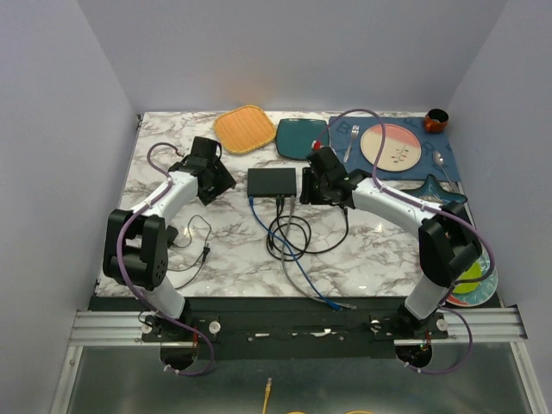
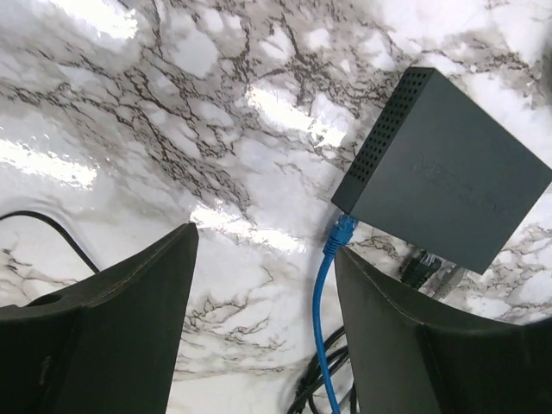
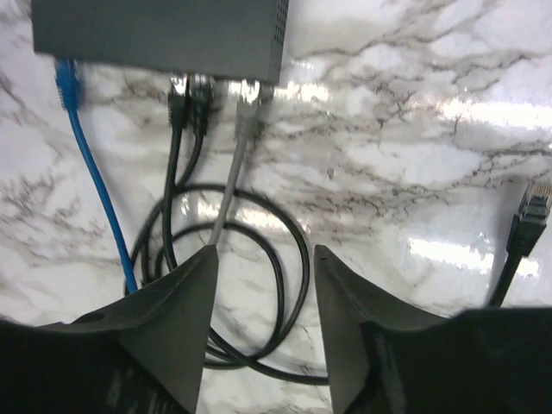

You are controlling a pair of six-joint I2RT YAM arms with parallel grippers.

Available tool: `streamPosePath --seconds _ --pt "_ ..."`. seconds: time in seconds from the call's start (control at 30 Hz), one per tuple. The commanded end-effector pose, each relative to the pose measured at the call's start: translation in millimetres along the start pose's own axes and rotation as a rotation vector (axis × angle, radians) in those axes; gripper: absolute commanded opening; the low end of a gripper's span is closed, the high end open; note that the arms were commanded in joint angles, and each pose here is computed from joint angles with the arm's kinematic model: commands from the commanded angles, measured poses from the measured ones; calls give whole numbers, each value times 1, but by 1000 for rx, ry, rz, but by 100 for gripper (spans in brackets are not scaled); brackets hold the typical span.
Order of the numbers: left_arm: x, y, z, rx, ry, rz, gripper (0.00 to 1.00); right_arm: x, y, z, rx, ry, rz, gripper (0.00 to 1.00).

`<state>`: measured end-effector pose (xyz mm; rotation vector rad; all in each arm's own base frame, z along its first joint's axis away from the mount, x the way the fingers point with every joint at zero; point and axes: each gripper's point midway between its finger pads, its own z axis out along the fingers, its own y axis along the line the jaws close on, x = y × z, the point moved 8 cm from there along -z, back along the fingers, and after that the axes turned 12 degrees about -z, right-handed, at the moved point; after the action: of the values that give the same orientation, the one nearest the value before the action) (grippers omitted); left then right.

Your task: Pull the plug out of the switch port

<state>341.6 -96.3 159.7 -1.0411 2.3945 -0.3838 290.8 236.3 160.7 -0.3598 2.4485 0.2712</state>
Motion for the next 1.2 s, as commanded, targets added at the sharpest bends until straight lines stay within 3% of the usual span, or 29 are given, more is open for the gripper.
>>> streamPosePath --seconds 0.0,0.13,0.43,0.47,0.53,0.93,1.17 --pt "21 13 18 -15 78 -15 72 -22 -12 25 33 22 20 44" --pt "30 19 33 -37 135 -17 67 -14 -14 58 44 107 22 32" --pt "43 18 33 40 158 -33 63 20 -1 71 -39 185 53 32" --pt "45 19 33 46 159 -37 72 22 5 70 -73 188 51 33" --pt "47 18 31 57 156 -40 99 28 16 71 -94 204 46 33" --pt "50 18 26 54 147 -23 96 36 47 67 -158 216 52 33" --pt "47 23 17 75 96 -54 95 -6 10 16 57 22 -19 39"
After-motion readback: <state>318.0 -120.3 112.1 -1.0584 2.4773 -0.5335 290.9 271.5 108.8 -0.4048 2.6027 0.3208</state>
